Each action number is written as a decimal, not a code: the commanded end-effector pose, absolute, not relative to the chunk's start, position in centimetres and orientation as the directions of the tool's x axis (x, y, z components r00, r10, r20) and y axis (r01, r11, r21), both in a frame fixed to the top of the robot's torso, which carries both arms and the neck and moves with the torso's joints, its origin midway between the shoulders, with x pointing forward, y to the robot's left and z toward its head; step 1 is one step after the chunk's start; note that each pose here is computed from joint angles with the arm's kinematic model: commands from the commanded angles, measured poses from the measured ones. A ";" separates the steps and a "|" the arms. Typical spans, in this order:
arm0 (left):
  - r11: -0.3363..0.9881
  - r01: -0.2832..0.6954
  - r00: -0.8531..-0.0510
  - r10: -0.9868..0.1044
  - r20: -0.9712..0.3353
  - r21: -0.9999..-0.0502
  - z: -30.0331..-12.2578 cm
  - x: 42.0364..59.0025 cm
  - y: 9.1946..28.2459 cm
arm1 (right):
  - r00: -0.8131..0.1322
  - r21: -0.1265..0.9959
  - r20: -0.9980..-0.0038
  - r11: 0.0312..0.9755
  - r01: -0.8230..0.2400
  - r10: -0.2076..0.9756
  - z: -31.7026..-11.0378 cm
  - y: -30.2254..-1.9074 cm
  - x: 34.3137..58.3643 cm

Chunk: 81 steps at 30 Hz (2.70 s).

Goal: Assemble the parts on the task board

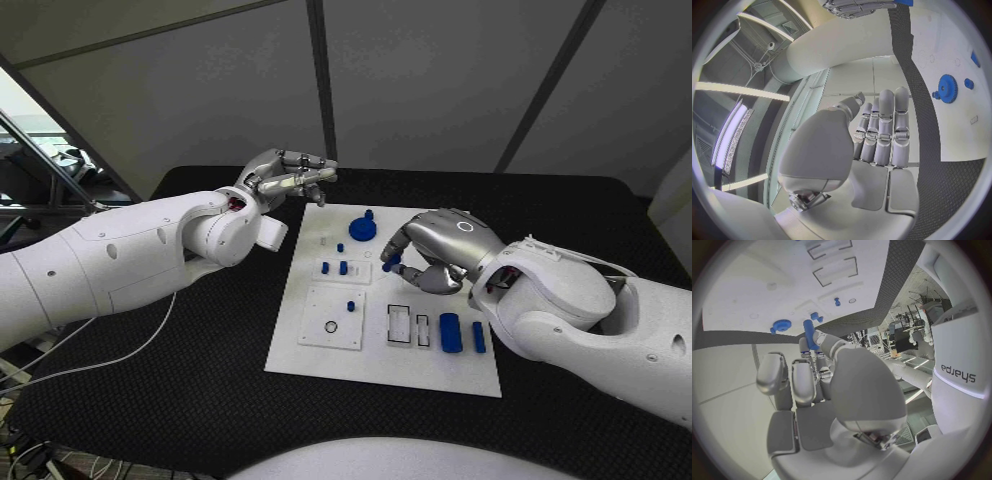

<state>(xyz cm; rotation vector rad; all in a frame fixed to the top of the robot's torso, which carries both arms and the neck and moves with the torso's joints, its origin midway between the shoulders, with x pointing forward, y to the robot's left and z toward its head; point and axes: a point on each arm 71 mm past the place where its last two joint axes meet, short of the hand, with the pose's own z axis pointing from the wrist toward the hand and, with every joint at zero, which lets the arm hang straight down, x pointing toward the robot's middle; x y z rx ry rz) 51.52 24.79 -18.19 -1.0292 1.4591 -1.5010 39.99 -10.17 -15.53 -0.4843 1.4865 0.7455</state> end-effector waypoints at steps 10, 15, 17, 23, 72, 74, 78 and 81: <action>-0.041 -0.003 -0.381 -0.924 0.039 -0.999 -18.1 51.6 23.9 | -0.176 0.249 -0.968 0.567 -0.785 0.181 -17.6 -4.1 38.9; -0.043 -0.006 -0.388 -0.921 0.042 -0.999 -18.1 51.6 23.5 | -0.221 0.271 -0.963 0.533 -0.802 0.157 -19.3 -2.6 38.2; -0.044 -0.007 -0.390 -0.920 0.043 -0.999 -18.1 51.6 23.4 | -0.233 0.277 -0.961 0.527 -0.804 0.150 -19.9 -2.3 38.2; -0.043 -0.007 -0.388 -0.921 0.043 -0.999 -18.1 51.7 23.3 | -0.262 0.294 -0.955 0.513 -0.806 0.136 -20.9 -1.7 38.1; -0.042 -0.013 -0.391 -0.920 0.044 -0.999 -18.2 51.8 23.2 | -0.283 0.247 -0.959 0.531 -0.811 0.013 -23.3 -0.7 38.1; -0.042 -0.013 -0.392 -0.919 0.044 -0.999 -18.2 51.8 23.2 | -0.287 0.246 -0.958 0.528 -0.813 0.005 -23.4 -0.5 38.0; -0.042 -0.014 -0.393 -0.919 0.044 -0.999 -18.2 51.8 23.1 | -0.287 0.244 -0.958 0.526 -0.815 -0.001 -23.6 -0.4 37.8; -0.042 -0.015 -0.393 -0.919 0.044 -0.999 -18.2 51.8 23.2 | -0.285 0.243 -0.959 0.528 -0.814 0.002 -23.7 -0.4 37.9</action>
